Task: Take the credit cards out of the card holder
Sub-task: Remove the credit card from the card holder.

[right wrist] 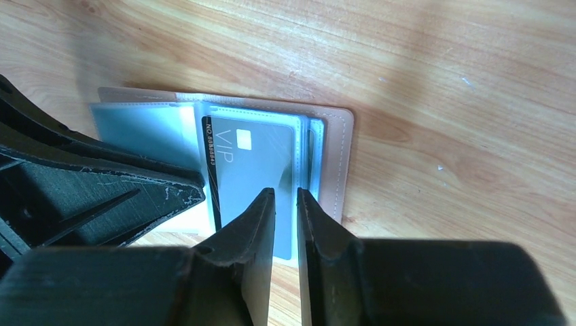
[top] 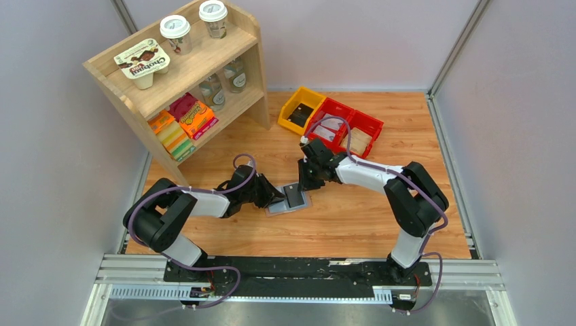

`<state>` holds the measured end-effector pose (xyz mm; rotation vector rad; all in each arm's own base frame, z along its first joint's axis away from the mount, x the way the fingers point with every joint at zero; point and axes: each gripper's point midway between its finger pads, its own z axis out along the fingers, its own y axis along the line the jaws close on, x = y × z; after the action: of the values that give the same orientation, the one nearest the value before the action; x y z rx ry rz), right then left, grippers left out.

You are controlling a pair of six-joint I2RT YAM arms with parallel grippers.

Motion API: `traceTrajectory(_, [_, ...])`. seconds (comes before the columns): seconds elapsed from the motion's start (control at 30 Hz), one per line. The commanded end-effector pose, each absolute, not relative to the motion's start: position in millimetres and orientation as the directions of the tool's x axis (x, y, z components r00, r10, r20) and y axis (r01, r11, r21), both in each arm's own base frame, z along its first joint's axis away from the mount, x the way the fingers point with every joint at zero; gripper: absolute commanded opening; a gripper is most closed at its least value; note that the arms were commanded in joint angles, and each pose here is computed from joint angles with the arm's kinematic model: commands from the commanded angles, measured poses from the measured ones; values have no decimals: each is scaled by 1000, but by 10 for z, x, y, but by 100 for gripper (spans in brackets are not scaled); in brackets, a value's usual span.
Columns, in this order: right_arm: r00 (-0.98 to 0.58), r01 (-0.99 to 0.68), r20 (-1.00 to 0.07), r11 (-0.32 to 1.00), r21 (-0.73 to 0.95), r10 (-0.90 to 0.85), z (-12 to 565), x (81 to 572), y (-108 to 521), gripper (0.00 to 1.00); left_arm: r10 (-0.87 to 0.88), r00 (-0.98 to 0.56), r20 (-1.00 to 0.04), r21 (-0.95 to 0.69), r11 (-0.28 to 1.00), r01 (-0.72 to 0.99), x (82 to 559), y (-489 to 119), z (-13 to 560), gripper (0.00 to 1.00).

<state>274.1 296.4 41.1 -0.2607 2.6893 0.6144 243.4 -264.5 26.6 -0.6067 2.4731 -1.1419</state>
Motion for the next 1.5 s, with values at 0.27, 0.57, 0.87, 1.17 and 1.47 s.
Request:
traceTrajectory(0.27, [-903,-318,-406,851,418,-138,449,2746,3088,15,-519,-846,-124,-811,545,-216,2482,-2721,348,25])
traceTrajectory(0.57, [-926,-301,-347,848,437,-150,295,2643,3091,13,-522,-845,-111,-849,493,-193,2513,-2796,437,25])
traceTrajectory(0.87, [-933,-294,-326,848,441,-154,233,2604,3091,13,-527,-841,-121,-869,466,-167,2533,-2817,526,25])
traceTrajectory(1.17, [-908,-312,-393,862,399,-147,480,2708,3029,13,-529,-838,-131,-809,546,-218,2458,-2675,364,27])
traceTrajectory(1.47, [-881,-319,-450,886,336,-146,657,2831,2938,20,-518,-843,-145,-798,565,-210,2458,-2666,360,31])
